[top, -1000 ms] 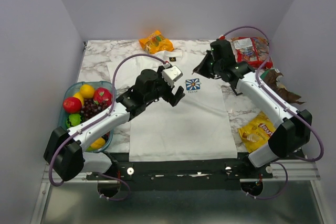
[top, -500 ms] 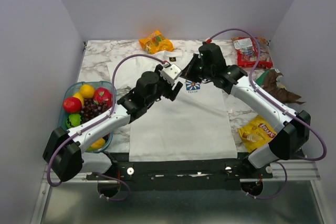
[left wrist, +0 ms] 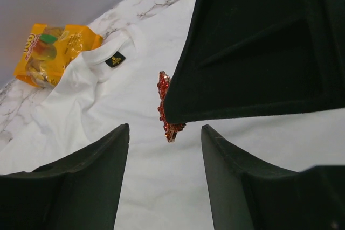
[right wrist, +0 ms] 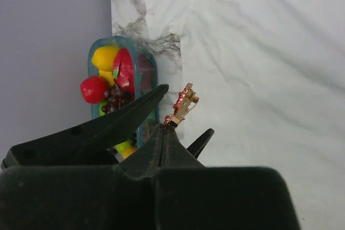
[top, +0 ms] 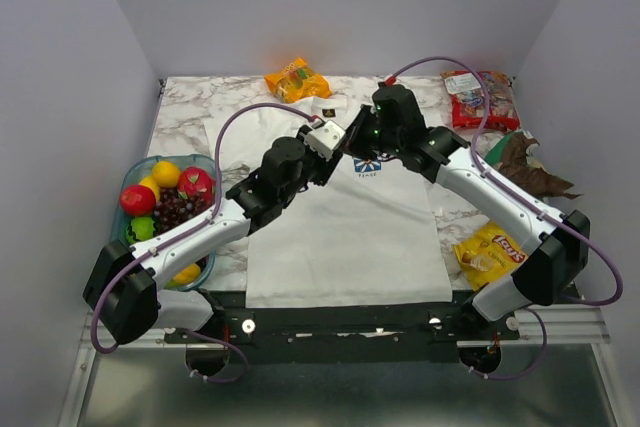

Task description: Pin the brooch onto the clothing

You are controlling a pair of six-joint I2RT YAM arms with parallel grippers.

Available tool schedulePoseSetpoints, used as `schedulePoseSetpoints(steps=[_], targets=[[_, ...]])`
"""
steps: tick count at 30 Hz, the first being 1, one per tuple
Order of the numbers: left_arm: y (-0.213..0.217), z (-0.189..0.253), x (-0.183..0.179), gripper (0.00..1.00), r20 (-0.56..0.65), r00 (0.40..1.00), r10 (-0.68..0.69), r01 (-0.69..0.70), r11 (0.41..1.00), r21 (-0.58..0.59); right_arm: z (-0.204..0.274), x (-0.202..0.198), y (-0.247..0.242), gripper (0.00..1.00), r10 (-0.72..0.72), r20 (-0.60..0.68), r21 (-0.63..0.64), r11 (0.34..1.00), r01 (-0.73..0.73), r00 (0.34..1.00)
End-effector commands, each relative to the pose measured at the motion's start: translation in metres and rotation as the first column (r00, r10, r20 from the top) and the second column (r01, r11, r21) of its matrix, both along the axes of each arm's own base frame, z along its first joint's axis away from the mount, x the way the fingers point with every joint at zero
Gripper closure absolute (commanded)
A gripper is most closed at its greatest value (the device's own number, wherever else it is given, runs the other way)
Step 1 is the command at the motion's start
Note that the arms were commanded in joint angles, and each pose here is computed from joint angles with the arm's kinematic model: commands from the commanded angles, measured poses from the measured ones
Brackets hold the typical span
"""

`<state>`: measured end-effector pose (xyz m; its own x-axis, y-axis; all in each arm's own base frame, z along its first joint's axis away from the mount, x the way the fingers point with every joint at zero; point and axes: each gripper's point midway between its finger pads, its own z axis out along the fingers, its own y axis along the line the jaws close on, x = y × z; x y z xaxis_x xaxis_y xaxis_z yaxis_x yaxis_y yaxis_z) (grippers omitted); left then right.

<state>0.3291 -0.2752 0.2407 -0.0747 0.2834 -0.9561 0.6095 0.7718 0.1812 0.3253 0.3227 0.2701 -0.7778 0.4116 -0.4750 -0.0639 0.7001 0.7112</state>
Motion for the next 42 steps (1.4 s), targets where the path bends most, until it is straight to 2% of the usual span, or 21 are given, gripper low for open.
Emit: schedulePoseSetpoints(steps=[1,2,7,8,10,11,14,17,20,24,27,28,34,36,37,41,42], targets=[[0.002,0.007,0.004,0.44,0.036,0.999,0.028,-0.028,1.000,-0.004,0.017,-0.008,0.011,0.99,0.032,0.018,0.053,0.998,-0.033,0.999],[0.002,0.007,0.004,0.50,0.039,0.999,0.027,-0.027,1.000,-0.003,0.016,-0.009,0.012,0.99,0.035,0.018,0.053,0.998,-0.036,0.999],[0.004,0.011,0.004,0.67,0.051,0.998,0.034,-0.034,0.999,-0.009,0.014,-0.014,0.014,0.99,0.043,0.011,0.054,0.998,-0.044,0.999],[0.004,0.010,0.004,0.74,0.050,0.998,0.034,-0.034,0.999,-0.008,0.013,-0.016,0.015,0.99,0.047,0.009,0.054,0.997,-0.047,0.999],[0.004,0.010,0.004,0.79,0.051,0.998,0.033,-0.032,0.999,-0.007,0.010,-0.019,0.016,0.99,0.049,0.000,0.056,0.997,-0.049,0.999],[0.004,0.009,0.003,0.87,0.047,0.998,0.033,-0.033,0.999,-0.005,0.008,-0.020,0.017,0.99,0.052,-0.004,0.057,0.997,-0.052,0.999],[0.002,0.009,0.002,1.00,0.047,0.999,0.027,-0.027,1.000,-0.007,0.006,-0.022,0.017,0.99,0.051,-0.006,0.065,0.997,-0.051,0.999],[0.001,0.007,0.002,1.00,0.042,0.999,0.022,-0.021,1.000,-0.009,0.010,-0.020,0.014,0.99,0.034,0.010,0.065,0.997,-0.035,0.999],[0.001,0.005,0.000,1.00,0.034,0.999,0.016,-0.016,1.000,-0.016,0.019,-0.017,0.010,0.92,0.014,0.039,0.067,0.998,-0.017,0.999],[-0.004,0.001,-0.007,1.00,-0.002,1.000,-0.011,0.011,0.999,-0.045,0.036,-0.009,-0.003,0.59,-0.019,0.079,0.082,0.997,0.013,0.997],[-0.008,0.000,-0.012,1.00,-0.046,0.998,-0.030,0.027,0.997,-0.066,0.055,0.001,-0.025,0.46,-0.069,0.127,0.097,0.994,0.056,0.990],[-0.011,-0.005,-0.017,1.00,-0.082,0.995,-0.059,0.054,0.997,-0.057,0.057,0.003,-0.033,0.37,-0.085,0.134,0.098,0.993,0.073,0.987],[-0.022,-0.001,-0.043,1.00,-0.197,0.967,-0.163,0.144,0.984,-0.110,0.071,0.007,-0.104,0.24,-0.206,0.204,0.115,0.976,0.185,0.957],[-0.027,0.007,-0.053,1.00,-0.214,0.953,-0.215,0.188,0.972,-0.138,0.056,0.007,-0.125,0.22,-0.230,0.207,0.094,0.972,0.214,0.951],[-0.027,0.006,-0.057,1.00,-0.235,0.944,-0.232,0.202,0.969,-0.142,0.066,0.001,-0.133,0.20,-0.214,0.272,0.091,0.976,0.197,0.938],[-0.042,0.017,-0.077,1.00,-0.306,0.881,-0.361,0.302,0.926,-0.224,0.059,-0.017,-0.139,0.19,-0.092,0.379,0.002,0.995,0.098,0.921],[-0.050,0.015,-0.087,1.00,-0.341,0.838,-0.426,0.356,0.901,-0.249,0.048,-0.021,-0.138,0.19,-0.054,0.382,-0.023,0.997,0.068,0.923]])
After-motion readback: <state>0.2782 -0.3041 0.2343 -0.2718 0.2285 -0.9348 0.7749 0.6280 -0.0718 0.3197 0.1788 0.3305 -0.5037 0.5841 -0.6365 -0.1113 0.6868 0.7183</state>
